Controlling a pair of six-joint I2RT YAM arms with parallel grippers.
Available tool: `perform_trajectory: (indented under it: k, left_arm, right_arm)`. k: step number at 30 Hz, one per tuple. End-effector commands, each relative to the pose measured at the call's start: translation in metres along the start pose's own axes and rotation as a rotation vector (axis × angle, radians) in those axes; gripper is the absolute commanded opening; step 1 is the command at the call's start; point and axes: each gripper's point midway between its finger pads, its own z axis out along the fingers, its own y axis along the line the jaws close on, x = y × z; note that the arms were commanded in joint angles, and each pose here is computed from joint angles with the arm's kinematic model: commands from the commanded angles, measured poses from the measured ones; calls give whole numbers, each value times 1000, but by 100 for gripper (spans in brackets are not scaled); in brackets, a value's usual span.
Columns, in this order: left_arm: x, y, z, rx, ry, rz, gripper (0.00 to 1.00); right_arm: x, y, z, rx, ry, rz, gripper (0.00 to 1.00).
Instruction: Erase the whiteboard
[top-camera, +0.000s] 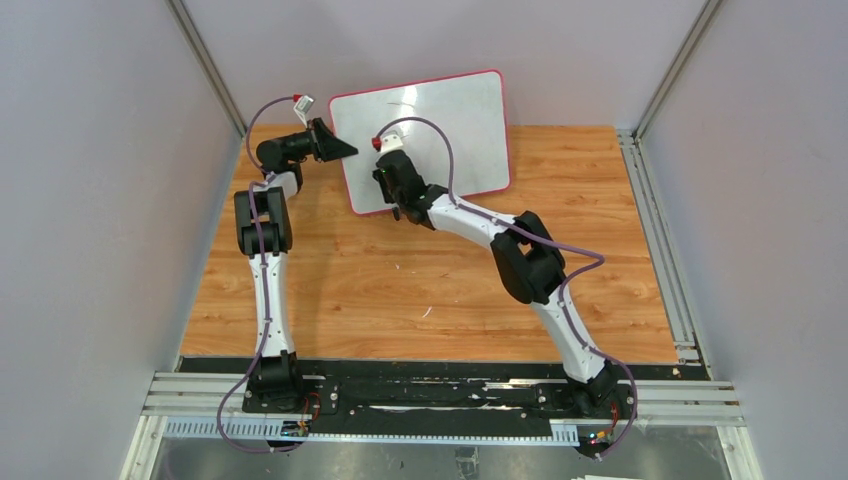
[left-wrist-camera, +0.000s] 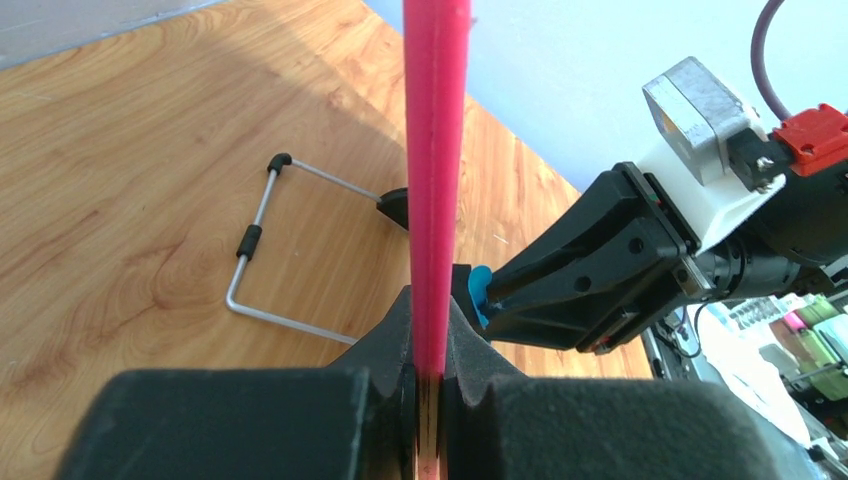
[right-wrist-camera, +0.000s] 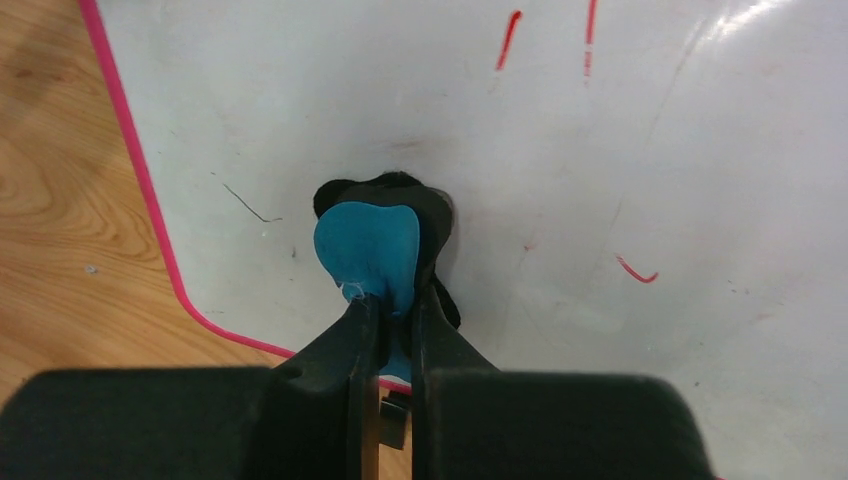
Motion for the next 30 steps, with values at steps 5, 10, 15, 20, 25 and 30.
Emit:
perform_trajectory:
  k: [5, 10, 15, 20, 25, 30]
  left_arm:
    - [22, 7, -1, 13, 59, 70, 0]
    - [22, 7, -1, 13, 59, 69, 0]
    - [23, 7, -1, 13, 60, 70, 0]
    - [23, 7, 0, 15, 63, 70, 0]
    - [23, 7, 0, 15, 62, 69, 0]
    - [23, 7, 0, 15, 62, 72, 0]
  right_arm:
    - [-11, -116, -17, 203, 39, -9, 0]
    - [-22, -155, -33, 268, 25, 3, 1]
    - [-34, -176, -43, 298, -6, 32, 1]
    - [-62, -161, -32, 232, -72, 83, 1]
    - [-85, -135, -11, 131, -139, 137, 1]
    - [-101, -100, 5, 37, -155, 138, 1]
